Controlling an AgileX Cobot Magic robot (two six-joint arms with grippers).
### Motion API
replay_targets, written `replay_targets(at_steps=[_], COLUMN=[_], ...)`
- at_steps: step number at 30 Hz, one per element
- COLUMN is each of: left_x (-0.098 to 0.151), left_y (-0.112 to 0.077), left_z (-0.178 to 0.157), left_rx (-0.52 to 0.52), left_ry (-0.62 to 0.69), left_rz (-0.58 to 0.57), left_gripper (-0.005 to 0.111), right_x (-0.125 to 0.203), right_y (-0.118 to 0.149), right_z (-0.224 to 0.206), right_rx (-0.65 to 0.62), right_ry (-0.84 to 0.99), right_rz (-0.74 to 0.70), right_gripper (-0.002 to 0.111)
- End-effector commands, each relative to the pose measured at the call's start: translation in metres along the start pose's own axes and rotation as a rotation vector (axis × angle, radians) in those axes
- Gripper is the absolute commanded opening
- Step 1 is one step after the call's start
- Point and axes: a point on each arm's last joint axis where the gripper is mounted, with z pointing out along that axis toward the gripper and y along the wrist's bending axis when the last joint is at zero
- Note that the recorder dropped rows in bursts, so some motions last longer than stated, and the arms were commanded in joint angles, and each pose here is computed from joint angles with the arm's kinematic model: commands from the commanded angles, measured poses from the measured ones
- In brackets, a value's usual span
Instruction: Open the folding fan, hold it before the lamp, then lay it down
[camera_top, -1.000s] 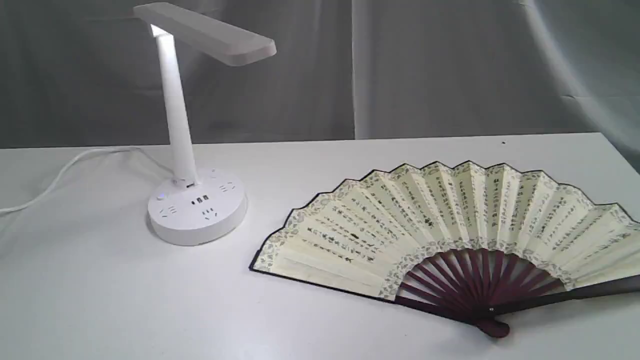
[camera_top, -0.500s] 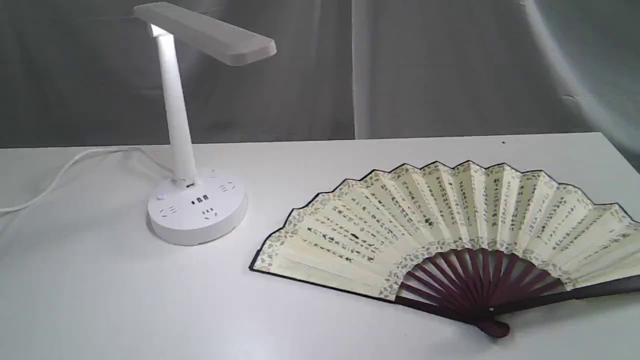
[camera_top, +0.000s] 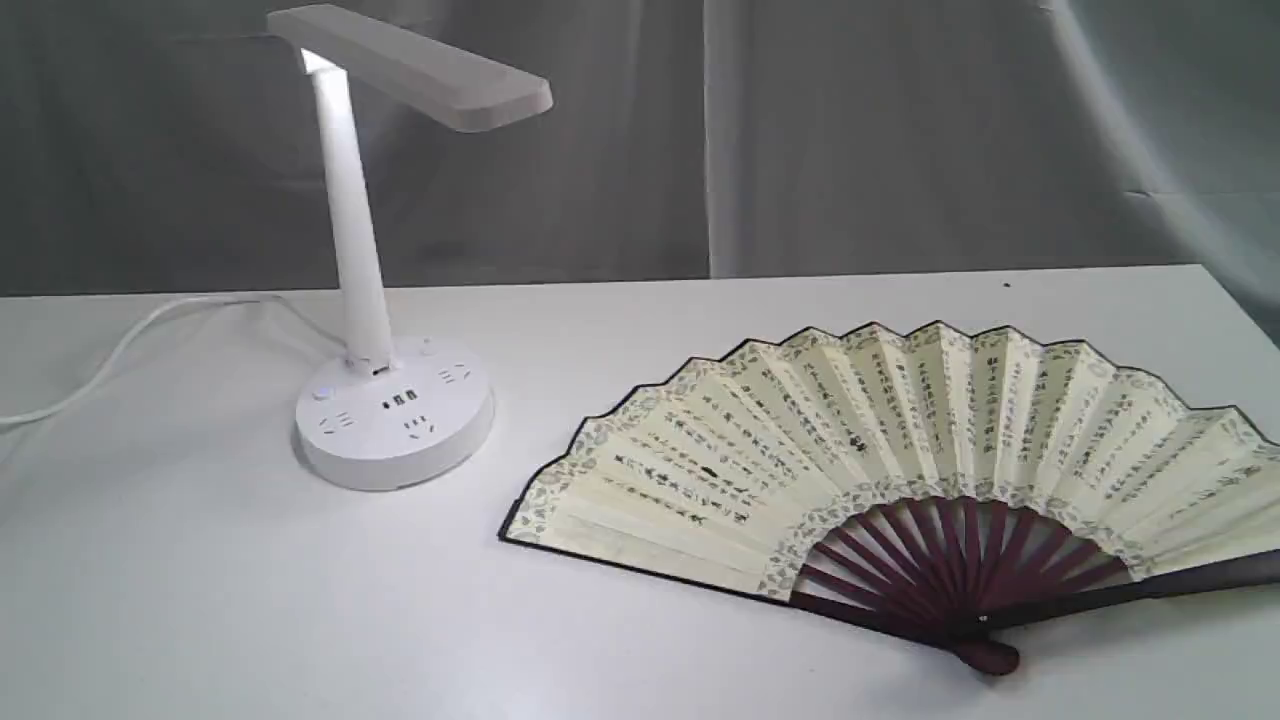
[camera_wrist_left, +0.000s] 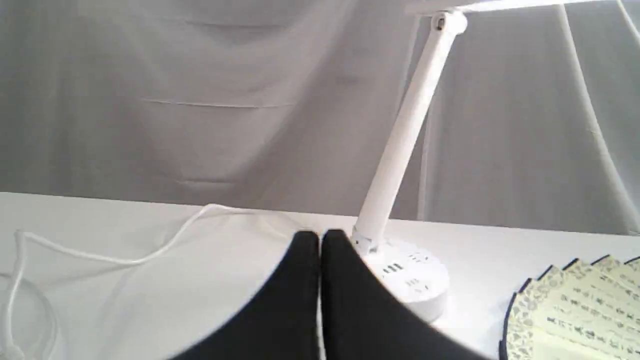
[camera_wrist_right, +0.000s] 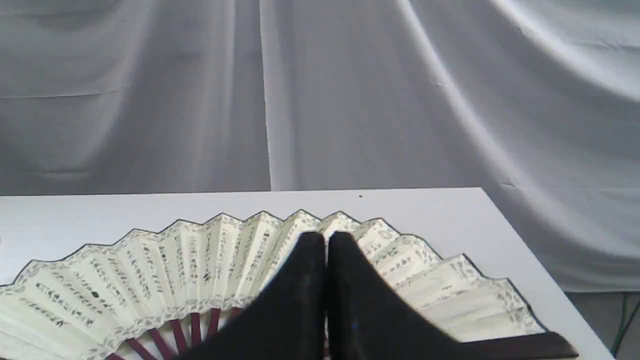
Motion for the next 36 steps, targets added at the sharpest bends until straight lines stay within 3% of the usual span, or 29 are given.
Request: replay_targets(at_steps=[1,15,36], left_x=[0.002,0.012,0.012], left_y=[0.0,0.003,0.002], left_z=[0.0,0.0,0.0], left_rx=[0.0,-0.023,-0.021], left_ry=[-0.006,0.109,0.103], left_rz=[0.012,0.039,0.033], left_gripper=[0.0,0.0,0.0], right_x=[0.007,0.013,0.013], right_y=[0.0,0.0,0.0], right_z=[0.0,0.0,0.0], right_rx=[-0.003,0.0,0.0], right_ry=[0.041,0.112,0.112], right_rz=[0.035,0.016,0.02], right_gripper=[0.0,0.0,0.0])
